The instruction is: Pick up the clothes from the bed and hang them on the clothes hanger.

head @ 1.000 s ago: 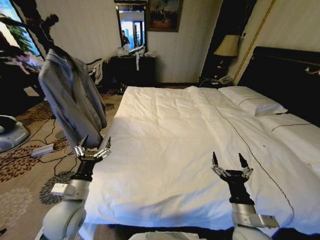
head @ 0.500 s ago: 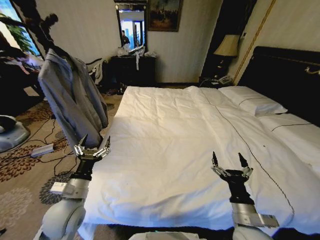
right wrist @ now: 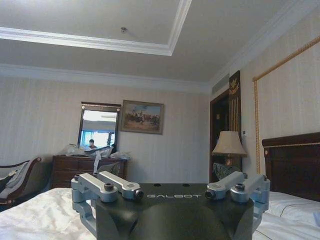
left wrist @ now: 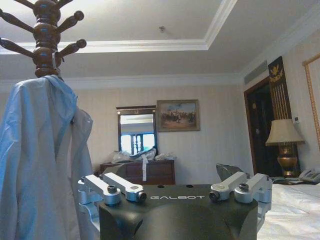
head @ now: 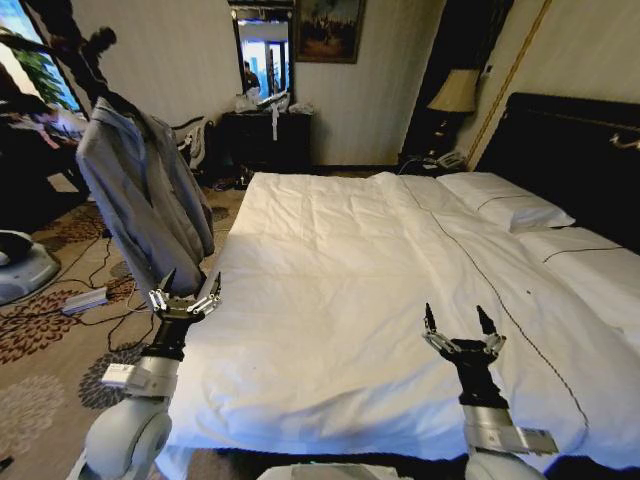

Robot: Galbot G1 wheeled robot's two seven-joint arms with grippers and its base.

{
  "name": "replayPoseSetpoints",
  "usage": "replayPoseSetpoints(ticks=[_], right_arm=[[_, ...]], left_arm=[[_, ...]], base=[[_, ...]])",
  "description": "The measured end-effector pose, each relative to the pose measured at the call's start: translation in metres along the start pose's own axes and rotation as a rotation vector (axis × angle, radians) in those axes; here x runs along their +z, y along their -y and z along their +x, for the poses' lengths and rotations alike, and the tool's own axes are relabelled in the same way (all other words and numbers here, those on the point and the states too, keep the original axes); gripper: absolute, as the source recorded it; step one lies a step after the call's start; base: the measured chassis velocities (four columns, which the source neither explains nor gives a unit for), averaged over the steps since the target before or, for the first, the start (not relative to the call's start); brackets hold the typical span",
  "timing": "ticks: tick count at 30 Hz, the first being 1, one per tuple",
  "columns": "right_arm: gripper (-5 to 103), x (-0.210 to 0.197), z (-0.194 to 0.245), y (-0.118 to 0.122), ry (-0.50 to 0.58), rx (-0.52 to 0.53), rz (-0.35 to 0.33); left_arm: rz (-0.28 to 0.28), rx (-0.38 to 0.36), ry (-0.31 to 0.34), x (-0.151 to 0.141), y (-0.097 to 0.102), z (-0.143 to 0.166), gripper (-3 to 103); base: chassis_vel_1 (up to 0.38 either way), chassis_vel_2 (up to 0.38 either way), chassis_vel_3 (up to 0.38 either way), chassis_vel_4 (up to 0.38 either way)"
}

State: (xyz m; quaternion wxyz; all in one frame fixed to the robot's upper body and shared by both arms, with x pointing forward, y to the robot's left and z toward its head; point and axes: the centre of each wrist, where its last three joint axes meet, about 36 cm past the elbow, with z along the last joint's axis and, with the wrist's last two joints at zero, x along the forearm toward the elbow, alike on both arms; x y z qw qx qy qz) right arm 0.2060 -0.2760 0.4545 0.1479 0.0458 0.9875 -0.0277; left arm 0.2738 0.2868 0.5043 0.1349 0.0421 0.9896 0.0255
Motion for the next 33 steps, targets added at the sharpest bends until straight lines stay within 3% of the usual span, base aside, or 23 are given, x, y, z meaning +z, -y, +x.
replayPoseSetpoints(ticks=[33], right_arm=[[100, 0.0002, -0.0002, 0.0000, 0.000, 0.000, -0.001]], left_arm=[[0.001, 0.000, -0.002, 0.0003, 0.0000, -0.0001, 100]], base=[[0.000, 0.000, 0.000, 0.000]])
